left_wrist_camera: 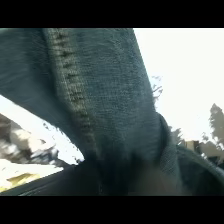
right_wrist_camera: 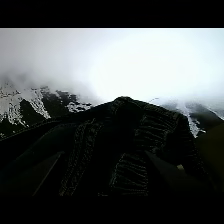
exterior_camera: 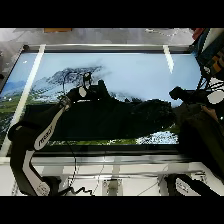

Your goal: Fold the clothes and pants, and hang the long-sleeved shirts on hangers.

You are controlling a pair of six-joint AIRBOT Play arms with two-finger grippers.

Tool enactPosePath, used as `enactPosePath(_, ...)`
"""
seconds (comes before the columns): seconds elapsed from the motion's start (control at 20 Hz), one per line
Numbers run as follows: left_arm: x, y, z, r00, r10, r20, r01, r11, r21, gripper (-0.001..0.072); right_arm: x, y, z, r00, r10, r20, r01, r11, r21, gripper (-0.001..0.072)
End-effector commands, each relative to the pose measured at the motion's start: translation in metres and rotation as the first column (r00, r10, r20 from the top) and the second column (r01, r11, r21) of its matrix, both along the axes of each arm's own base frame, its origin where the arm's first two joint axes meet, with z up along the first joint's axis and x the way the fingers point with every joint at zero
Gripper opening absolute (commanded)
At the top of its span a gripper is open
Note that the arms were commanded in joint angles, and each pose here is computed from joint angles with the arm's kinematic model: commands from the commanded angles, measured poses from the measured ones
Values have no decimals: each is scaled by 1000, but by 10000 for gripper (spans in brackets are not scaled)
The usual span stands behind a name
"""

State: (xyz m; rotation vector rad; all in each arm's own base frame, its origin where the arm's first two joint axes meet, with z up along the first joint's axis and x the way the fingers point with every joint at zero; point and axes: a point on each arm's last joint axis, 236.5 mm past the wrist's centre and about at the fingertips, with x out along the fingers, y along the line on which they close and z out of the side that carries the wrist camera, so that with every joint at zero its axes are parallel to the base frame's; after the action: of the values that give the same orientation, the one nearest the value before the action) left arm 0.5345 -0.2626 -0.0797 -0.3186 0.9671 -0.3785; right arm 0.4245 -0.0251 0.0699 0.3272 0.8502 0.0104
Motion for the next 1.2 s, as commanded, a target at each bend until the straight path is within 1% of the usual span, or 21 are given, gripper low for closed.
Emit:
enactPosePath(0.0,12,-9,12,996,18,82,-17,1000,-12,21,0,0,0,1000,1,-2,-1,1000,-1,548)
enactPosePath(0.1,20,-5,35,990,34,135,-30,999,-26,21,-1,-3,-1,1000,3,-5,-3,1000,-21,548)
enactPosePath(0.2,29,3,77,973,41,226,-36,999,-26,21,-4,-10,-5,1000,16,-19,-17,998,-68,545)
enactPosePath(0.25,31,10,102,958,26,286,-27,1000,1,20,-7,-12,-8,998,60,-34,-64,991,-117,488)
enactPosePath(0.3,32,19,132,934,-3,357,-16,999,51,21,-12,-12,-12,992,113,-61,-121,979,-161,329)
enactPosePath(0.35,31,27,164,902,-38,429,-8,994,106,21,-19,-11,-17,983,158,-97,-174,967,-185,247)
enactPosePath(0.45,22,47,237,808,-117,577,-23,973,230,20,-40,-3,-30,947,259,-191,-294,937,-191,244)
enactPosePath(0.5,13,58,278,750,-149,645,-48,959,279,20,-51,2,-36,923,307,-234,-351,919,-180,223)
enactPosePath(0.55,2,67,314,698,-166,697,-75,950,302,20,-63,6,-42,894,350,-279,-404,900,-165,131)
enactPosePath(0.6,-10,80,349,645,-182,742,-112,938,327,19,-76,11,-48,860,395,-323,-458,877,-145,79)
enactPosePath(0.7,-37,103,402,571,-204,795,-176,915,362,19,-100,18,-59,793,467,-392,-541,836,-97,77)
enactPosePath(0.75,-50,118,416,566,-216,795,-208,896,392,19,-110,20,-63,764,491,-418,-567,820,-73,77)
enactPosePath(0.8,-61,135,421,587,-225,777,-239,869,433,19,-118,22,-67,745,503,-438,-579,814,-50,77)
enactPosePath(0.9,-81,186,408,697,-206,687,-299,787,539,18,-128,25,-74,724,512,-462,-585,811,-18,77)
enactPosePath(0.95,-92,217,394,768,-167,619,-320,737,595,17,-130,26,-76,720,514,-466,-585,811,-11,78)
enactPosePath(1.0,-104,244,375,834,-114,540,-319,698,641,17,-132,27,-77,719,515,-467,-585,811,-5,77)
enactPosePath(1.1,-137,281,332,941,9,338,-261,655,709,18,-132,29,-77,720,518,-462,-583,812,2,77)
enactPosePath(1.15,-155,292,313,970,57,237,-218,642,735,18,-131,29,-77,720,519,-461,-583,812,3,77)
